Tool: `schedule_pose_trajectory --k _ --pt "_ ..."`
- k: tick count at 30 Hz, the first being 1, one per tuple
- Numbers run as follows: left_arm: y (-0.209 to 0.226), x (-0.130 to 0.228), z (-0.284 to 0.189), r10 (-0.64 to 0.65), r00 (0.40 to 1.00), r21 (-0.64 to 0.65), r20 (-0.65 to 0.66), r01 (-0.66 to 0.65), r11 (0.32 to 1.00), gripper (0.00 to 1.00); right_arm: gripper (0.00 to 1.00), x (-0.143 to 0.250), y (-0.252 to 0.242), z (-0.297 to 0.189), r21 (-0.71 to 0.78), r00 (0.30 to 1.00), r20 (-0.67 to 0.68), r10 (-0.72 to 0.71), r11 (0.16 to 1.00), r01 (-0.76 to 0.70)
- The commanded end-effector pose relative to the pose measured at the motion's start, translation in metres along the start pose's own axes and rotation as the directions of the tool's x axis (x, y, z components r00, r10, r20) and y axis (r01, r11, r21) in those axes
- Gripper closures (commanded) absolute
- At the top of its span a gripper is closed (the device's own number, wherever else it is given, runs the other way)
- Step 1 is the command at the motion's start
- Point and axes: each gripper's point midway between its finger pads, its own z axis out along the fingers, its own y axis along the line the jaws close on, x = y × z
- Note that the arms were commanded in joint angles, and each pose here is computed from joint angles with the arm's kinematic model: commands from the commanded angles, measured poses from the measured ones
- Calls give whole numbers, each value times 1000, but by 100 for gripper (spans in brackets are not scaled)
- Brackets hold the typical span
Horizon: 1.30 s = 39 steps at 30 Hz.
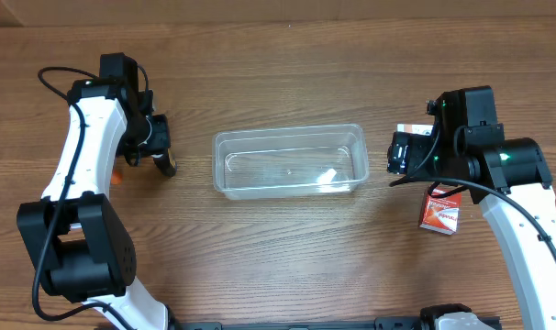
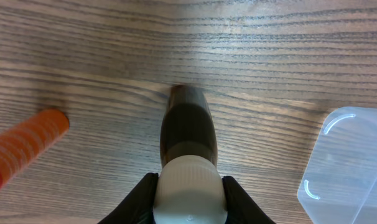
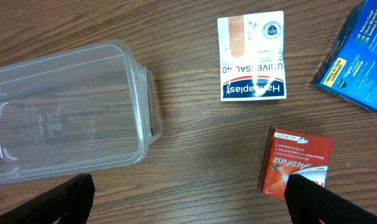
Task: Pack container
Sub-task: 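Move the left gripper to the black bottle and grasp its cap, then carry the black bottle into the container and release it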
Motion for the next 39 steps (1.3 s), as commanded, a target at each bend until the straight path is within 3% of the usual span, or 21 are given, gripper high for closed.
schedule_pose_trajectory --k 1,4,8,10,15,21,26,39 --pt "-1 -8 -5 -29 999 -8 16 29 1000 95 0 -8 3 -11 -11 999 40 -4 1000 4" --pt "-13 -14 -25 -1 999 -2 45 2 1000 96 0 -8 4 -11 -12 999 41 -4 1000 4" --pt "-50 -15 -87 61 989 22 135 -65 998 96 0 -10 4 -11 -13 999 47 -4 1000 5" --pt "-80 -7 -136 77 971 57 227 -92 994 96 0 -9 4 -11 -13 999 45 -4 1000 5" --pt "-127 18 -188 118 932 124 344 -169 978 96 0 -9 4 -11 -12 999 42 -4 1000 5" --pt "-151 27 -152 108 966 125 235 -140 982 96 0 -5 3 -11 -8 1000 29 -4 1000 4" --pt "-159 22 -96 131 987 72 92 -138 988 96 0 -5 3 -11 -8 1000 28 -4 1000 4" --pt "-152 17 -1 176 978 -59 -109 -183 981 96 0 -5 3 -11 -8 1000 28 -4 1000 4"
